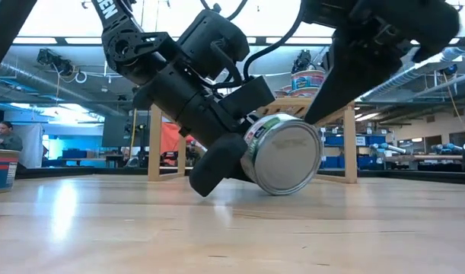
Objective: Stack canned seafood by type on shelf
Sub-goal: Stack the green tuna can on top of the other green tuna can on the shelf
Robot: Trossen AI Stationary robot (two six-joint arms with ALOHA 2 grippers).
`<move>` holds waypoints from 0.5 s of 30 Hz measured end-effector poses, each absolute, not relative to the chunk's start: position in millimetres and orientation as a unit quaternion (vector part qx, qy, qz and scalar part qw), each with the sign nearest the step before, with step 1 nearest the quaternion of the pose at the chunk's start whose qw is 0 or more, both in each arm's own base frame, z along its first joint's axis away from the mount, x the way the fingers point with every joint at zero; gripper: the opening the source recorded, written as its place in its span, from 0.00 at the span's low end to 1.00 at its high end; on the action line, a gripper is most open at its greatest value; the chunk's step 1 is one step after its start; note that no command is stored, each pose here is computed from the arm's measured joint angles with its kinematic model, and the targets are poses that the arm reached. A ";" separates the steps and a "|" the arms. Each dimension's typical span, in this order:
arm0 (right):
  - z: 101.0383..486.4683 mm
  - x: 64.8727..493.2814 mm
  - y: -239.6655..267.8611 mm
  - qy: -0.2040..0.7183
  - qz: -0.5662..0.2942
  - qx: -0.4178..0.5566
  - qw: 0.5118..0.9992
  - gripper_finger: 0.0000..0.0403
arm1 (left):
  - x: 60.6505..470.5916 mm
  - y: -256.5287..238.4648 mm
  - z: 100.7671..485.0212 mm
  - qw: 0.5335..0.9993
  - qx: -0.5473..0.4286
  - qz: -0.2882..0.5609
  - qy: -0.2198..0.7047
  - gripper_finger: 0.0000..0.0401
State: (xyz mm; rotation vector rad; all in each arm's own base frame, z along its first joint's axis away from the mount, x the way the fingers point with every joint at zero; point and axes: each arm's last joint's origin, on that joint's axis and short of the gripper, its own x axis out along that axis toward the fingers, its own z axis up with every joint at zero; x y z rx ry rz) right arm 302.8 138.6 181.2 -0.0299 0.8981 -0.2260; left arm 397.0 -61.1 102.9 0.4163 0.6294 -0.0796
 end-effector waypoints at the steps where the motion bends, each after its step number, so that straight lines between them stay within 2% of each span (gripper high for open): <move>1: 181.6 304.0 137.3 0.431 -0.109 -0.014 0.895 0.02 | 396.1 -61.6 102.2 0.929 0.204 -0.039 0.307 0.00; 9: 181.5 308.8 129.4 0.432 -0.110 -0.003 0.895 0.02 | 391.6 -61.0 102.9 0.925 0.209 -0.029 0.315 0.00; 15: 178.9 309.3 127.2 0.439 -0.108 -0.001 0.892 0.02 | 385.2 -59.2 117.7 0.917 0.217 -0.015 0.335 0.00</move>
